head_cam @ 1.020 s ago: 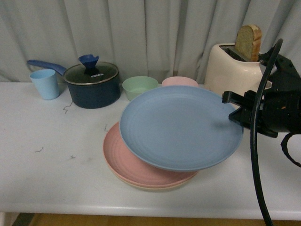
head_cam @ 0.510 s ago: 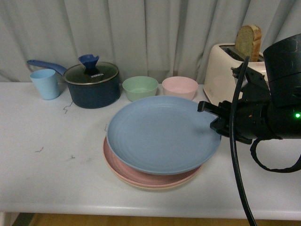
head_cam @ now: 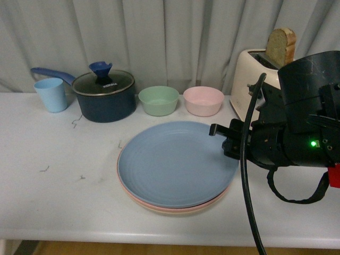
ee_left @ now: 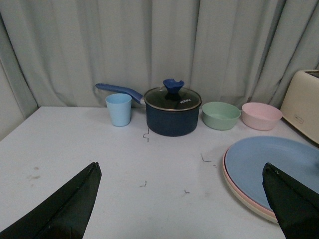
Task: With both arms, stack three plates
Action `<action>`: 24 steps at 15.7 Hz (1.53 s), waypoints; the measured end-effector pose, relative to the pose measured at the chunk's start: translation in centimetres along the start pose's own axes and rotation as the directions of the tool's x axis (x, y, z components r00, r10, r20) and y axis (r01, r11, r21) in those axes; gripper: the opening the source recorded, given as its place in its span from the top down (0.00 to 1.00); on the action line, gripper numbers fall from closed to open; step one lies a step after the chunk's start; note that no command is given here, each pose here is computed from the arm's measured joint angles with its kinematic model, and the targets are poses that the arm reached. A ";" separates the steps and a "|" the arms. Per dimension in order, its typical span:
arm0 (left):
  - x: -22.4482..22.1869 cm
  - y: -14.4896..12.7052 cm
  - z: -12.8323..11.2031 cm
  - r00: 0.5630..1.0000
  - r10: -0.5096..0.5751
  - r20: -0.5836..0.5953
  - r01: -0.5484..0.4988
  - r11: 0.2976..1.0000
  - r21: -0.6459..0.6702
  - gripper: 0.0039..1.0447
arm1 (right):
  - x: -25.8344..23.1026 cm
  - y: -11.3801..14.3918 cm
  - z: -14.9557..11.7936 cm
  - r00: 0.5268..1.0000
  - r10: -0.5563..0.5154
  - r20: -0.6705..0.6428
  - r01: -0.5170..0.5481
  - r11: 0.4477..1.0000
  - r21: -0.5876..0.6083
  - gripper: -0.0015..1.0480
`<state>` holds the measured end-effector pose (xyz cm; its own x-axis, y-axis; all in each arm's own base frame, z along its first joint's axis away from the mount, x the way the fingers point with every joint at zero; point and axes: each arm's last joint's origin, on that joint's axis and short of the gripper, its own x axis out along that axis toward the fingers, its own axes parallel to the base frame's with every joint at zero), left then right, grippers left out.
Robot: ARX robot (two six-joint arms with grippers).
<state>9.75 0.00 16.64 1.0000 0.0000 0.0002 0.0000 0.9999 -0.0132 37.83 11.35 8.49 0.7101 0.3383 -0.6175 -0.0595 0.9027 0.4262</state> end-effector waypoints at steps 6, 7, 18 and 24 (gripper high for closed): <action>0.0 0.0 0.0 1.000 0.002 -0.001 -0.002 1.000 0.000 0.06 | -4.9 -1.8 -2.3 0.853 -0.107 0.511 0.227 0.957 -0.179 0.54; 0.0 0.0 0.0 1.000 0.002 0.000 -0.002 1.000 0.000 0.06 | -6.9 -3.0 -3.1 0.820 -0.125 0.559 0.290 0.932 -0.217 0.64; 0.0 0.0 0.0 1.000 0.001 0.000 -0.001 1.000 0.000 0.06 | -19.4 -4.9 -5.3 0.714 -0.068 0.697 0.338 0.905 -0.259 0.98; 0.0 0.0 0.0 1.000 0.001 0.000 -0.001 1.000 0.000 0.06 | -22.3 -5.6 -6.3 0.735 -0.066 0.675 0.328 0.906 -0.269 0.98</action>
<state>9.75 0.01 16.64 1.0000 0.0008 -0.0002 -0.0008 0.9999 -0.0132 17.85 0.45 15.72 0.9993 0.0095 -0.0360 -0.0093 0.9999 0.0056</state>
